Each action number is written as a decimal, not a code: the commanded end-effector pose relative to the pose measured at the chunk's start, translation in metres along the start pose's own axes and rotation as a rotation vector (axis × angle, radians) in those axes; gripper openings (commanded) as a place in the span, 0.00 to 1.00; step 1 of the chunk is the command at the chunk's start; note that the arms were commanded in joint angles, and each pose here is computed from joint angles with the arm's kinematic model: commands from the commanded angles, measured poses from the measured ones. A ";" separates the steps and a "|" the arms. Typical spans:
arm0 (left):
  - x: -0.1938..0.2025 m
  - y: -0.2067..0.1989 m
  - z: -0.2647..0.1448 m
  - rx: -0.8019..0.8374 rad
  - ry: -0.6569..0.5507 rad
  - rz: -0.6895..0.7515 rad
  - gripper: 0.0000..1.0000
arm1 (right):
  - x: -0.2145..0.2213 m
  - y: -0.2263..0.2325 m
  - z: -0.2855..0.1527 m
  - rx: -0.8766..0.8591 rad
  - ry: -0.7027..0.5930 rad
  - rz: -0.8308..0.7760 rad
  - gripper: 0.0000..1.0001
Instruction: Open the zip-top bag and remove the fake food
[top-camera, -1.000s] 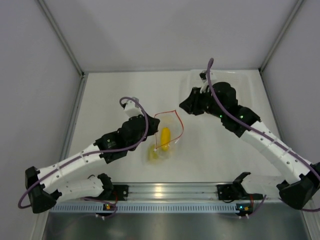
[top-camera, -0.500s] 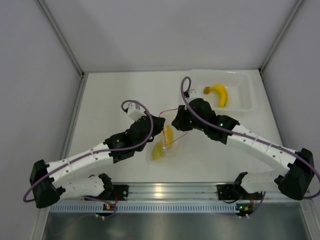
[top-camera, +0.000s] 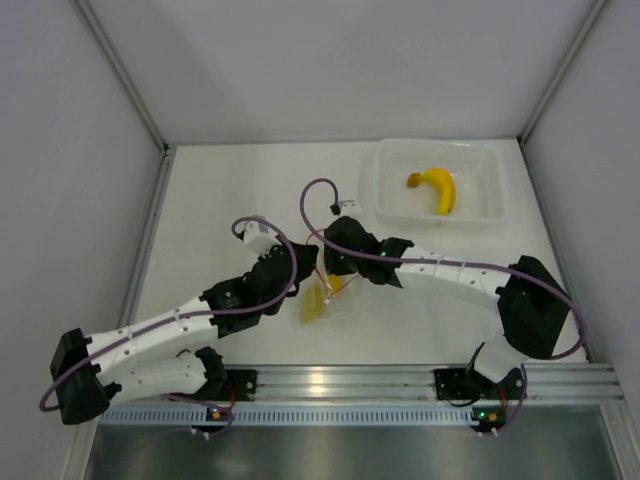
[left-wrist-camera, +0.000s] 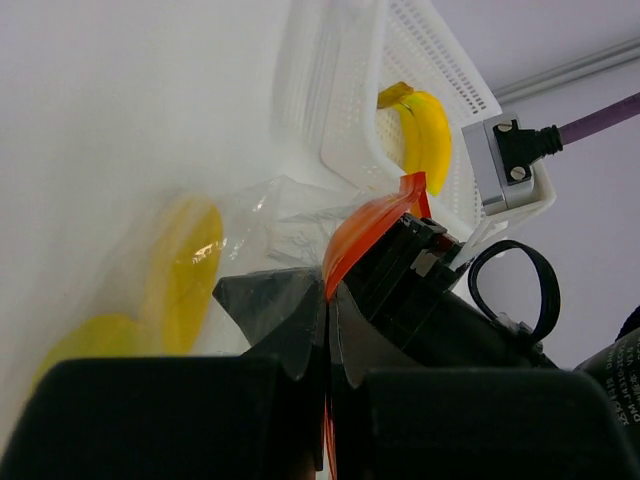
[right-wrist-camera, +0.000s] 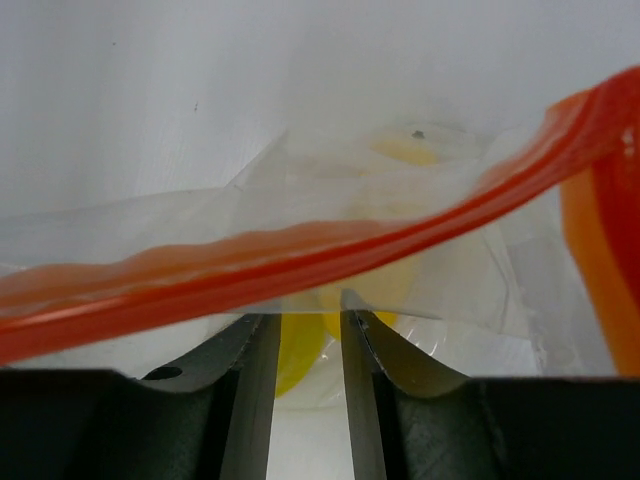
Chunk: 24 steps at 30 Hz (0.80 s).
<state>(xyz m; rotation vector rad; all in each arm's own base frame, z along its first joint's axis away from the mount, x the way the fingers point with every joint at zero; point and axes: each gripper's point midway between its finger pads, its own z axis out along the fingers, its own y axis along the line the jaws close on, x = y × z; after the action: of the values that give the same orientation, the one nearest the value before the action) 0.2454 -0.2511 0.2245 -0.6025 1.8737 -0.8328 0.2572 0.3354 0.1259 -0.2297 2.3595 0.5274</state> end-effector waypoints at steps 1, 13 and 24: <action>-0.012 -0.003 -0.005 0.025 -0.048 -0.048 0.00 | -0.024 0.021 0.012 -0.021 -0.133 0.075 0.31; -0.026 0.021 -0.015 -0.015 -0.097 0.010 0.00 | 0.001 0.003 0.061 0.150 -0.053 -0.036 0.40; -0.034 0.043 -0.023 -0.059 -0.117 0.048 0.00 | 0.044 0.000 0.094 0.156 0.108 -0.113 0.54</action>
<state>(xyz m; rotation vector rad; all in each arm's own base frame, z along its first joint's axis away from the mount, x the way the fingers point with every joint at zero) 0.2353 -0.2064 0.2140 -0.6095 1.8337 -0.7331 0.2899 0.3722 0.0492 -0.2656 2.4126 0.3125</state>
